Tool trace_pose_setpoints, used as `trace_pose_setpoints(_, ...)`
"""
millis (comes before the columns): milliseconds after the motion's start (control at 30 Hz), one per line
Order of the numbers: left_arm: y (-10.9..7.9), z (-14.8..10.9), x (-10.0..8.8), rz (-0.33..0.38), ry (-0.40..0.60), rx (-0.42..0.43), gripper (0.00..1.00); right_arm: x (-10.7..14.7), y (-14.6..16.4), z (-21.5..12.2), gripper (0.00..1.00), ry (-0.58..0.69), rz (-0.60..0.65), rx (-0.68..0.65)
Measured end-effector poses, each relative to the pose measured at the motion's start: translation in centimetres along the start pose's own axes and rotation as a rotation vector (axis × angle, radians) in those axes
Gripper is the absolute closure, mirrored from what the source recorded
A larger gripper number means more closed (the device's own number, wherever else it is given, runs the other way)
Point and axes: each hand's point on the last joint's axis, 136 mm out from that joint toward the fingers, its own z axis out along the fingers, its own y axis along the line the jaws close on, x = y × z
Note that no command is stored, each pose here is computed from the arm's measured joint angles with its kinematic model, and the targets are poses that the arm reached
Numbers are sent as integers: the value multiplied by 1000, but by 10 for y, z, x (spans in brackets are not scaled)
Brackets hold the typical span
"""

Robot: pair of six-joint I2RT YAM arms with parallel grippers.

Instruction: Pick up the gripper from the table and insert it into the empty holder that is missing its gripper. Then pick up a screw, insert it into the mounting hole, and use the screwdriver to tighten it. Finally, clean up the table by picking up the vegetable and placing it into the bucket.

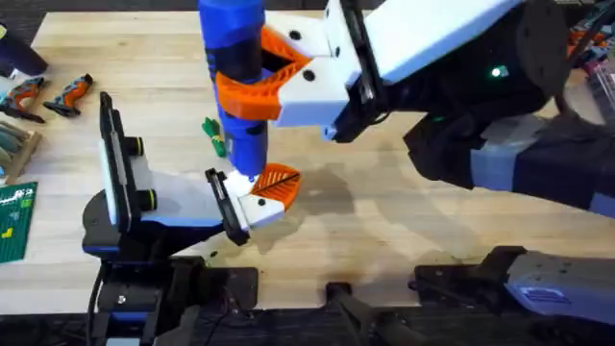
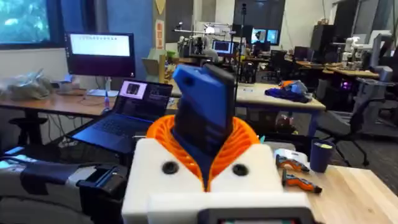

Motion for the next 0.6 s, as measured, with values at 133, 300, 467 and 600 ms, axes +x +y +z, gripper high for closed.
trace_pose_setpoints(133,0,0,0,0,0,0,997,4,0,1,974,5,2,-2)
trace_pose_setpoints(300,0,0,0,0,0,0,997,5,1,2,974,7,2,-5)
trace_pose_setpoints(467,0,0,0,0,0,0,997,7,1,3,974,14,11,-5)
trace_pose_setpoints(600,0,0,0,0,0,0,997,8,2,4,974,15,11,-8)
